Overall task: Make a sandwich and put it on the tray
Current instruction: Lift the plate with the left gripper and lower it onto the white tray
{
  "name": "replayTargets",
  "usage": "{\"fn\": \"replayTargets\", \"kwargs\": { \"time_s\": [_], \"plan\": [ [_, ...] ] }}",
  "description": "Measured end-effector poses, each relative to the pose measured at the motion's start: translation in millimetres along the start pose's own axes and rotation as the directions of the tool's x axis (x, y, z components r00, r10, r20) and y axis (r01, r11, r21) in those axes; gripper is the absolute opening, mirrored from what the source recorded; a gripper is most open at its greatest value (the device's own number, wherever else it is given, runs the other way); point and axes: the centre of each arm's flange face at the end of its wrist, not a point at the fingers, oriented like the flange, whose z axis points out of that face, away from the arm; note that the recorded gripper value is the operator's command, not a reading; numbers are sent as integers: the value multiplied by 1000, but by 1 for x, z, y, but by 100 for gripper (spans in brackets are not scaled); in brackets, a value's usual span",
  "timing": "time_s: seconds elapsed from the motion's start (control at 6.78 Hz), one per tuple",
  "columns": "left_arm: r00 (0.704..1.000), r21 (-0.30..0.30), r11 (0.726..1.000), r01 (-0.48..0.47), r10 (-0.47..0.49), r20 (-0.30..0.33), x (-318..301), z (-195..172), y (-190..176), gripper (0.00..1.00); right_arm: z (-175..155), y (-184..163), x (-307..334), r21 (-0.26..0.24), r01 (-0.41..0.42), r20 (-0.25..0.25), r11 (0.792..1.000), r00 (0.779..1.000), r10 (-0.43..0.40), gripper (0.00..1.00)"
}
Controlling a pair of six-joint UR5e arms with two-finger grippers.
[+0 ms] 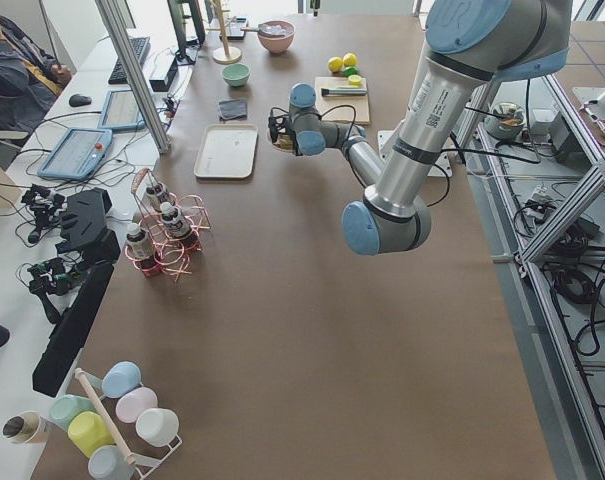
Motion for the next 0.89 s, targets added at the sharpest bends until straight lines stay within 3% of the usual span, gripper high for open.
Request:
{"fn": "replayTargets", "kwargs": {
  "time_s": [0.44,0.89],
  "plan": [
    [1000,-8,1000,-7,7,1,21,1,-136,0,-2,-2,0,4,2,-3,1000,1000,-2,100],
    [1000,11,1000,-13,13,24,26,33,-205,0,-4,-9,-4,9,12,-15,1000,1000,-12,100]
  ]
}}
